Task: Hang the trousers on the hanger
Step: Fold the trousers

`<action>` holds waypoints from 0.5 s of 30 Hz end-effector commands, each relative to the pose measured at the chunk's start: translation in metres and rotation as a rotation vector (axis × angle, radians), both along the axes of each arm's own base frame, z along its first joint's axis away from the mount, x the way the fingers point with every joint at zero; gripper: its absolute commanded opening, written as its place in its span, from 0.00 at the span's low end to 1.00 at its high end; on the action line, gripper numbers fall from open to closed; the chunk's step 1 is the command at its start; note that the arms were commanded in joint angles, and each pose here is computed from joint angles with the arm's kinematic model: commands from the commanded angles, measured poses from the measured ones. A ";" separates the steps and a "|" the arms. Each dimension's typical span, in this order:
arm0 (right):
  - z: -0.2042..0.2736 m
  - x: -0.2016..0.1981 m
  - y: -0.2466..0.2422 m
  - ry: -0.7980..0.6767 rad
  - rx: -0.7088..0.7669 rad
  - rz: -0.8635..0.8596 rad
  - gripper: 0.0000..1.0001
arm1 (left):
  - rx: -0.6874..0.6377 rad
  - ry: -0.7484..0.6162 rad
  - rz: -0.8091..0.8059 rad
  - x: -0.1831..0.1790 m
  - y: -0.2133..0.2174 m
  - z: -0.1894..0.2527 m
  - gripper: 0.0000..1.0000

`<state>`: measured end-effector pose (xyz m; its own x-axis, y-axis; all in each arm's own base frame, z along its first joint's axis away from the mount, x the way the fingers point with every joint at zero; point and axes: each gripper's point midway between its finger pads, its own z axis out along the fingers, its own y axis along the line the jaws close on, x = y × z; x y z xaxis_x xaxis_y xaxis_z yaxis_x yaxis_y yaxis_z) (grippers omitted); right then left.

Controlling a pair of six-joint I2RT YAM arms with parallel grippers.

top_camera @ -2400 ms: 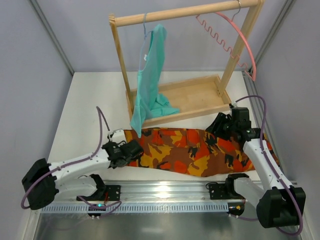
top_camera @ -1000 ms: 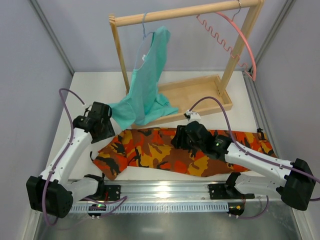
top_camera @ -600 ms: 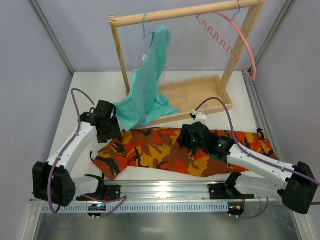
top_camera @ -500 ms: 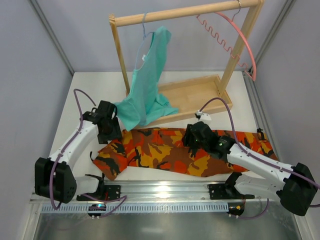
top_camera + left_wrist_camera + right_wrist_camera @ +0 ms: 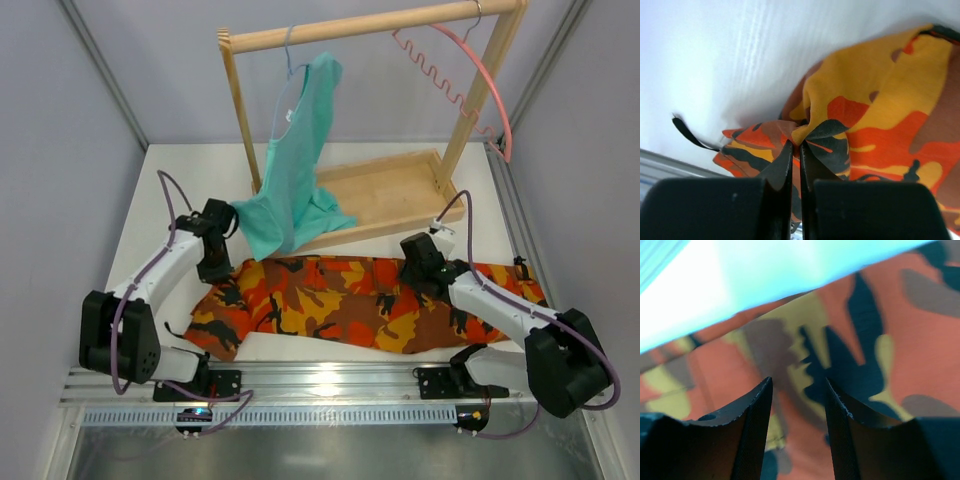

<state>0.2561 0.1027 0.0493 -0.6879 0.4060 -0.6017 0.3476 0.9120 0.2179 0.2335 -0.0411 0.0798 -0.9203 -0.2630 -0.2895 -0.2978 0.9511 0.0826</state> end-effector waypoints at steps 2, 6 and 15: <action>0.004 0.023 -0.033 -0.015 -0.028 -0.230 0.48 | 0.182 -0.022 0.093 0.013 0.038 0.015 0.00; -0.015 0.021 -0.052 0.073 -0.025 -0.346 0.45 | 0.213 -0.002 0.156 0.017 0.050 0.013 0.00; -0.041 0.020 -0.080 0.147 -0.029 -0.409 0.43 | 0.210 0.017 0.181 0.024 0.063 0.008 0.22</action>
